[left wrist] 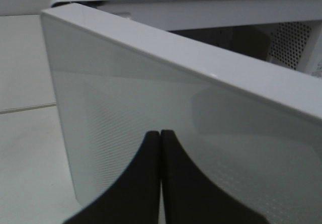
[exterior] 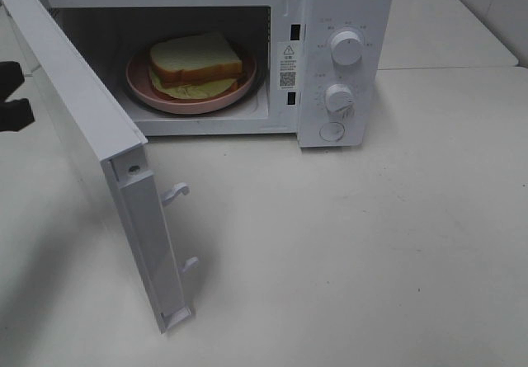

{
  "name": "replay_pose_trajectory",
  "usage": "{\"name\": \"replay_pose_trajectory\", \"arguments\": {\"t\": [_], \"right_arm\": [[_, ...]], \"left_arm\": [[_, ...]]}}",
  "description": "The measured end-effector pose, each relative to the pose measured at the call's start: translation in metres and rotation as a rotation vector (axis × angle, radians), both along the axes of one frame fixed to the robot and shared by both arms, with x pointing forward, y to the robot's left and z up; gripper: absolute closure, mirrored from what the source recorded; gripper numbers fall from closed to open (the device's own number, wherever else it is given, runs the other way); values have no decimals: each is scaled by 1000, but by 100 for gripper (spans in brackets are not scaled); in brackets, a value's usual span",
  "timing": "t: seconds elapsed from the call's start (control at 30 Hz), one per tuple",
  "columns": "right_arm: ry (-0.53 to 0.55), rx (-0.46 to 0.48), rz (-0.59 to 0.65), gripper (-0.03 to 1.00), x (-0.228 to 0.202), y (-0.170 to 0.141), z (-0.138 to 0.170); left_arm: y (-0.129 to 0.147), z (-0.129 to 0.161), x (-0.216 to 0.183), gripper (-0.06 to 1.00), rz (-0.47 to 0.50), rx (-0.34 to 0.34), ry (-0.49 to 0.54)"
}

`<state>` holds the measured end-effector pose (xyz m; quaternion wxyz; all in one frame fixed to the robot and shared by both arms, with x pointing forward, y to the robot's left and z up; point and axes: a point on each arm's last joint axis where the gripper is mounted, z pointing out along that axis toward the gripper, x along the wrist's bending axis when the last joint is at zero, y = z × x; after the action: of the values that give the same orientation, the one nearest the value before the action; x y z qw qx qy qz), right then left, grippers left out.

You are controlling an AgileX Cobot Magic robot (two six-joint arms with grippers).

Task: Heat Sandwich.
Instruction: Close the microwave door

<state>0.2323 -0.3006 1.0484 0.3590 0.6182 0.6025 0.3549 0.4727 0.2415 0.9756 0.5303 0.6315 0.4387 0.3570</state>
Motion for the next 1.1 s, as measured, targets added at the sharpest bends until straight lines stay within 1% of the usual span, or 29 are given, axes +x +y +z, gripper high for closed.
{"name": "replay_pose_trajectory", "arguments": {"t": [0.07, 0.13, 0.2, 0.27, 0.3, 0.33, 0.37, 0.4, 0.43, 0.5, 0.53, 0.57, 0.67, 0.7, 0.73, 0.77, 0.83, 0.87, 0.97, 1.03, 1.1], "right_arm": [[0, 0, 0, 46, 0, 0, 0], [0, 0, 0, 46, 0, 0, 0], [0, 0, 0, 46, 0, 0, 0], [0, 0, 0, 46, 0, 0, 0], [0, -1, -1, 46, 0, 0, 0], [0, -1, -1, 46, 0, 0, 0], [0, -1, -1, 46, 0, 0, 0], [0, -1, -1, 46, 0, 0, 0], [0, -1, -1, 46, 0, 0, 0], [0, -1, -1, 46, 0, 0, 0], [0, -1, -1, 46, 0, 0, 0], [0, -1, -1, 46, 0, 0, 0], [0, -1, -1, 46, 0, 0, 0], [0, -1, -1, 46, 0, 0, 0], [0, -1, -1, 46, 0, 0, 0], [0, -1, -1, 46, 0, 0, 0], [0, -1, -1, 46, 0, 0, 0], [0, -1, -1, 46, 0, 0, 0], [0, -1, -1, 46, 0, 0, 0], [0, -1, -1, 46, 0, 0, 0], [0, -1, -1, 46, 0, 0, 0]], "left_arm": [[-8, -6, 0, 94, -23, 12, 18], [-11, -9, 1, 94, -18, 7, 29], [-27, -14, 3, 94, -37, 17, 32], [-31, -15, 3, 94, -38, 23, 26], [-44, -18, 2, 94, -50, 29, 11], [-50, -19, 1, 94, -49, 29, 4], [-54, -19, 2, 94, -33, 21, -5], [-64, -23, 2, 94, -10, 16, -9], [-64, -23, 2, 94, -10, 16, -9], [-74, -26, 3, 94, 18, 18, -13], [-86, -27, 5, 94, 31, 24, -18], [-86, -27, 5, 94, 31, 24, -18], [-103, -28, 10, 94, 62, 46, -24], [-115, -29, 13, 94, 80, 62, -32], [-115, -29, 13, 94, 80, 62, -32], [-121, -29, 15, 94, 86, 68, -38], [-137, -28, 22, 94, 134, 57, -49], [-137, -28, 22, 94, 134, 57, -49], [-156, -28, 32, 94, 178, 44, -52], [-161, -27, 34, 94, 181, 43, -56], [-175, -26, 40, 94, 182, 34, -66]]}}
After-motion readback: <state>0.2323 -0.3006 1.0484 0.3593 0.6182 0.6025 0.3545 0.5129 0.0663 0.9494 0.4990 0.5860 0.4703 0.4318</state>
